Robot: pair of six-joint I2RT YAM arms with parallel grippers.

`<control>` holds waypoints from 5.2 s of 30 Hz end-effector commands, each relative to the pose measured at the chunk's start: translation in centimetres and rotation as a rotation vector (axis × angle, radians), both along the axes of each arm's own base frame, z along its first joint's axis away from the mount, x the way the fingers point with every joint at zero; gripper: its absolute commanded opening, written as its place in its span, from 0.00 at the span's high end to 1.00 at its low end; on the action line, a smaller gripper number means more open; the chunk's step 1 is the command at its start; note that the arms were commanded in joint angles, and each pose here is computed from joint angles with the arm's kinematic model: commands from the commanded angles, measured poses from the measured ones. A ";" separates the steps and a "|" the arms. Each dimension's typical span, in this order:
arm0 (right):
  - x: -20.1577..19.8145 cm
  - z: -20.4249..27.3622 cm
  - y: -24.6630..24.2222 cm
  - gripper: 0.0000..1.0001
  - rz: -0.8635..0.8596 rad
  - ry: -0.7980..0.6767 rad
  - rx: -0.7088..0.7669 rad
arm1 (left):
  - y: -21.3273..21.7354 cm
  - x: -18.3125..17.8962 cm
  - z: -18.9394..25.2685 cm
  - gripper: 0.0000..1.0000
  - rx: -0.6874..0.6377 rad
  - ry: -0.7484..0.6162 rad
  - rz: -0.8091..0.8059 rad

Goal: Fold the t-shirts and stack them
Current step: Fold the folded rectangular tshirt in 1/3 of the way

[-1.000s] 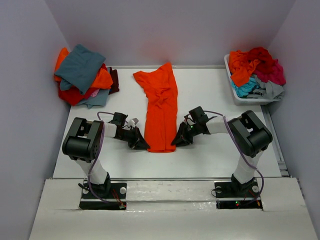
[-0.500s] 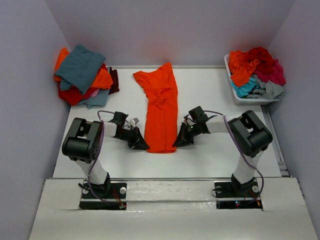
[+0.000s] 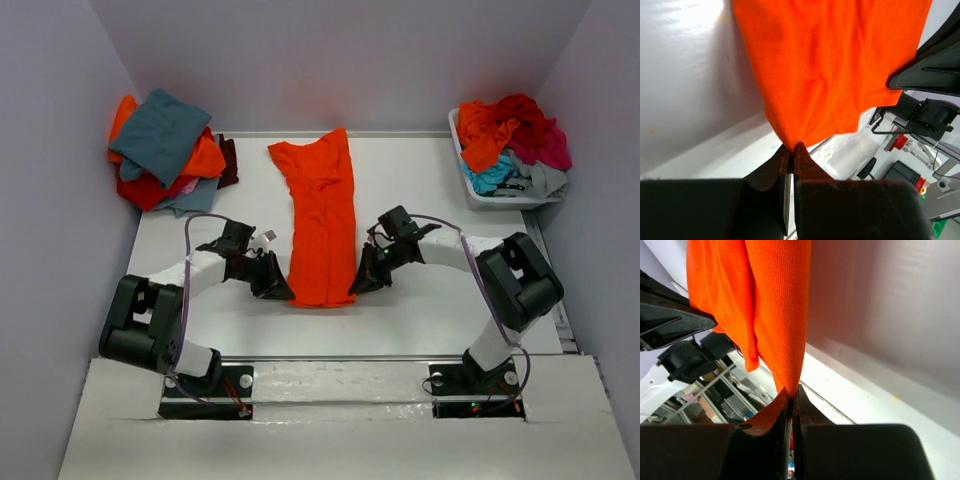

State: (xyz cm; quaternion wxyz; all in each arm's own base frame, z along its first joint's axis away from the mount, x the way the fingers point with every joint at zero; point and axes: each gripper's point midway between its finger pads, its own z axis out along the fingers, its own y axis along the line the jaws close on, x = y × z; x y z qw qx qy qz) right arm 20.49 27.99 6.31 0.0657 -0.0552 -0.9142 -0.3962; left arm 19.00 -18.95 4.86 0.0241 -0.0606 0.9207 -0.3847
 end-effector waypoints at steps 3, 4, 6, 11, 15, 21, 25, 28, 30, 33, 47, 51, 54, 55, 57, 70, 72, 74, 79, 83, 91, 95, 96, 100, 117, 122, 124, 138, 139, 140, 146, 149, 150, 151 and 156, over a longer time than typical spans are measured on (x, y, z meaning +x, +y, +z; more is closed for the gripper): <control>-1.7 1.8 1.1 0.91 0.087 -0.014 -0.006 | -1.3 -1.9 1.5 0.94 -0.001 -0.003 -0.049; -2.1 1.9 1.4 0.91 0.104 -0.015 -0.005 | -1.6 -2.1 1.8 0.94 -0.005 -0.007 -0.059; -2.6 2.1 2.0 0.91 0.127 -0.021 -0.007 | -2.2 -2.6 2.4 0.94 -0.002 -0.016 -0.083; -3.4 2.4 2.2 0.91 0.134 -0.021 -0.016 | -2.4 -3.6 3.1 0.94 0.009 -0.017 -0.091; -3.9 2.8 1.6 0.91 0.131 -0.029 -0.023 | -2.0 -4.3 3.7 0.94 0.011 -0.031 -0.081; -5.2 3.1 0.9 0.91 0.135 -0.023 -0.034 | -1.5 -5.7 4.4 0.94 0.025 -0.036 -0.081; -6.1 3.2 0.6 0.91 0.145 -0.017 -0.037 | -1.2 -6.6 4.5 0.94 0.026 -0.025 -0.076; -6.7 3.3 0.5 0.91 0.155 -0.012 -0.039 | -1.3 -7.4 4.9 0.94 0.025 -0.028 -0.079; -6.9 3.5 0.4 0.91 0.153 -0.009 -0.040 | -1.1 -7.9 5.2 0.94 0.029 -0.029 -0.080; -7.4 3.9 0.3 0.91 0.165 -0.008 -0.040 | -0.7 -8.4 5.5 0.94 0.034 -0.028 -0.071; -6.6 6.4 0.9 0.90 0.169 -0.068 -0.058 | -1.7 -5.9 9.1 0.94 0.016 -0.117 -0.030; -4.6 7.3 2.2 0.90 0.150 -0.106 -0.053 | -3.1 -3.3 10.1 0.94 0.009 -0.149 -0.026; -3.0 8.1 3.4 0.90 0.147 -0.139 -0.045 | -4.3 -1.0 11.2 0.94 -0.005 -0.184 -0.026; -2.5 8.2 3.7 0.90 0.146 -0.145 -0.050 | -4.7 -0.2 12.0 0.94 -0.013 -0.204 -0.028; -1.2 8.6 4.5 0.90 0.147 -0.164 -0.058 | -5.3 1.2 12.3 0.94 -0.012 -0.222 -0.035; 7.7 8.9 3.3 0.90 0.020 -0.195 -0.076 | -3.3 8.8 11.9 0.94 0.031 -0.259 0.037; 8.5 8.8 3.2 0.90 0.011 -0.192 -0.075 | -3.2 9.8 11.5 0.94 0.042 -0.256 0.042; 9.4 8.7 3.3 0.91 0.007 -0.194 -0.078 | -3.2 11.1 11.4 0.94 0.048 -0.260 0.047; 11.7 8.5 3.1 0.91 -0.019 -0.196 -0.075 | -3.4 13.7 10.6 0.94 0.049 -0.258 0.060; 13.4 8.3 3.0 0.90 -0.036 -0.192 -0.073 | -3.4 15.4 10.0 0.94 0.054 -0.256 0.072; 16.4 7.2 1.8 0.91 -0.071 -0.173 -0.085 | -3.3 18.3 9.8 0.94 0.068 -0.262 0.089; 17.2 6.8 1.5 0.90 -0.078 -0.163 -0.076 | -2.7 19.2 9.8 0.94 0.075 -0.264 0.104; 17.3 6.7 1.5 0.90 -0.076 -0.159 -0.079 | -2.3 19.5 9.6 0.94 0.078 -0.262 0.113; 18.2 6.2 1.6 0.90 -0.077 -0.151 -0.070 | -2.0 20.2 9.4 0.94 0.084 -0.256 0.124; 19.9 3.7 1.9 0.90 -0.068 -0.107 -0.086 | -2.2 21.1 6.9 0.94 0.101 -0.212 0.127; 20.0 3.4 1.9 0.90 -0.062 -0.104 -0.089 | -2.2 21.6 6.6 0.94 0.106 -0.208 0.126; 20.2 3.2 2.0 0.88 -0.061 -0.103 -0.090 | -2.2 21.8 6.4 0.94 0.114 -0.204 0.134; 20.9 3.4 1.3 0.49 -0.066 -0.135 -0.112 | -1.3 22.5 6.9 0.23 0.165 -0.244 0.169; 21.0 3.6 1.3 0.49 -0.068 -0.141 -0.113 | -1.3 22.5 7.2 0.23 0.165 -0.251 0.172; 21.1 3.7 1.3 0.49 -0.068 -0.144 -0.115 | -1.2 22.5 7.4 0.23 0.167 -0.256 0.175; 21.0 5.2 1.2 0.48 -0.072 -0.164 -0.113 | -0.8 22.4 9.6 0.23 0.179 -0.296 0.183; 20.8 6.1 0.9 0.48 -0.076 -0.178 -0.118 | -0.6 22.1 10.9 0.23 0.179 -0.319 0.186; 20.7 6.4 0.9 0.48 -0.077 -0.178 -0.116 | -0.6 21.9 11.3 0.23 0.175 -0.318 0.183; 20.6 6.6 0.9 0.48 -0.076 -0.179 -0.116 | -0.6 21.7 12.0 0.23 0.169 -0.330 0.182; 19.0 7.2 0.3 0.48 -0.078 -0.169 -0.114 | -0.5 20.0 12.9 0.23 0.159 -0.324 0.161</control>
